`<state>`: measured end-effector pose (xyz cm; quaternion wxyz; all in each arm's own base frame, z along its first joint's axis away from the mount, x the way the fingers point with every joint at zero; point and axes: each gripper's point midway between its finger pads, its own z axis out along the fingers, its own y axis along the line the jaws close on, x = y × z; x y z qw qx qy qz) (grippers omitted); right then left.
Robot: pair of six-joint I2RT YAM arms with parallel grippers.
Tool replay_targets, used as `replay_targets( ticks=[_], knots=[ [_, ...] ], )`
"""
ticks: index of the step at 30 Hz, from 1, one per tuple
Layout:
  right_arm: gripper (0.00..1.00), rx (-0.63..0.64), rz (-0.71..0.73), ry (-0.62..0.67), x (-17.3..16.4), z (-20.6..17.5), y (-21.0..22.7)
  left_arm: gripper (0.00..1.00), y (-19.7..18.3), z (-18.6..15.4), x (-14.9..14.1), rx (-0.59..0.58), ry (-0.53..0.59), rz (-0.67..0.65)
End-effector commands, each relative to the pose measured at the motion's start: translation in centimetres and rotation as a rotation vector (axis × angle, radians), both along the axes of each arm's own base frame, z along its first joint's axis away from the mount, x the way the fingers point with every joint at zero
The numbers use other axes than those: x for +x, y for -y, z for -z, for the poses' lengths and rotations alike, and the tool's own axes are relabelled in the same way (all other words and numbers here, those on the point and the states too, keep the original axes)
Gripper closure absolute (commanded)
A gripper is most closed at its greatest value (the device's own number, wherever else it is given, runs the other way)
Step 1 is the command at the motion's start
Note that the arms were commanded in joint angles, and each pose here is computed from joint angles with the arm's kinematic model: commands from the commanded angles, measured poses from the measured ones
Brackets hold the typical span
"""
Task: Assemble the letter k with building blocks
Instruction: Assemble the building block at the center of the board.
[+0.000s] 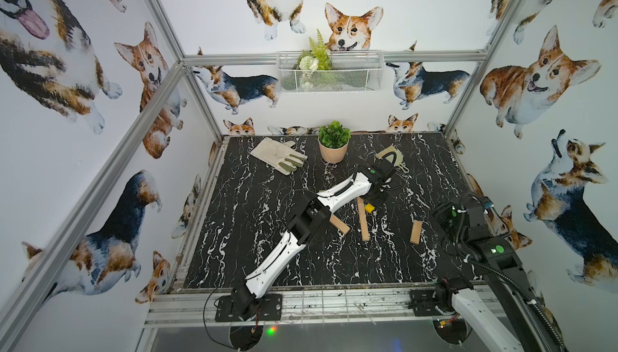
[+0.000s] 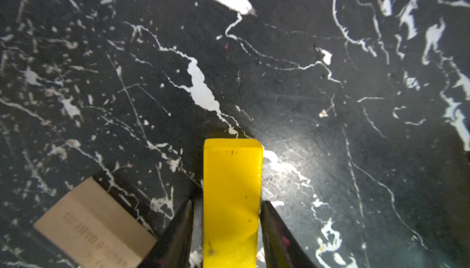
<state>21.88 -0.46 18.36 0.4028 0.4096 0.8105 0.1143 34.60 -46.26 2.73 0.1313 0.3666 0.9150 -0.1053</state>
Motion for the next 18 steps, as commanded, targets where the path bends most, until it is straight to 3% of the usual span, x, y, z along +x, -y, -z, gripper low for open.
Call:
replay_targets(
  ticks=[1, 6, 9, 14, 18],
  knots=[
    [0.35, 0.014, 0.025, 0.011, 0.0, -0.1, 0.2, 0.54, 0.3, -1.2, 0.2, -0.030, 0.011, 0.003],
    [0.35, -0.004, 0.008, -0.018, 0.1, 0.4, 0.1, 0.49, 0.7, -3.9, 0.8, -0.070, 0.051, -0.016],
    [0.35, -0.017, -0.050, -0.096, 0.8, 1.9, -0.8, 0.35, 1.0, -7.5, 1.2, -0.130, 0.096, -0.037],
    [0.36, 0.028, -0.252, -0.390, 2.6, 7.9, -4.5, 0.19, -0.3, -13.7, 3.1, -0.296, 0.158, -0.176],
    [0.36, -0.013, -0.359, -0.601, 2.9, 10.7, -5.3, 0.12, -5.3, -15.7, 5.5, -0.444, 0.095, -0.390]
  ],
)
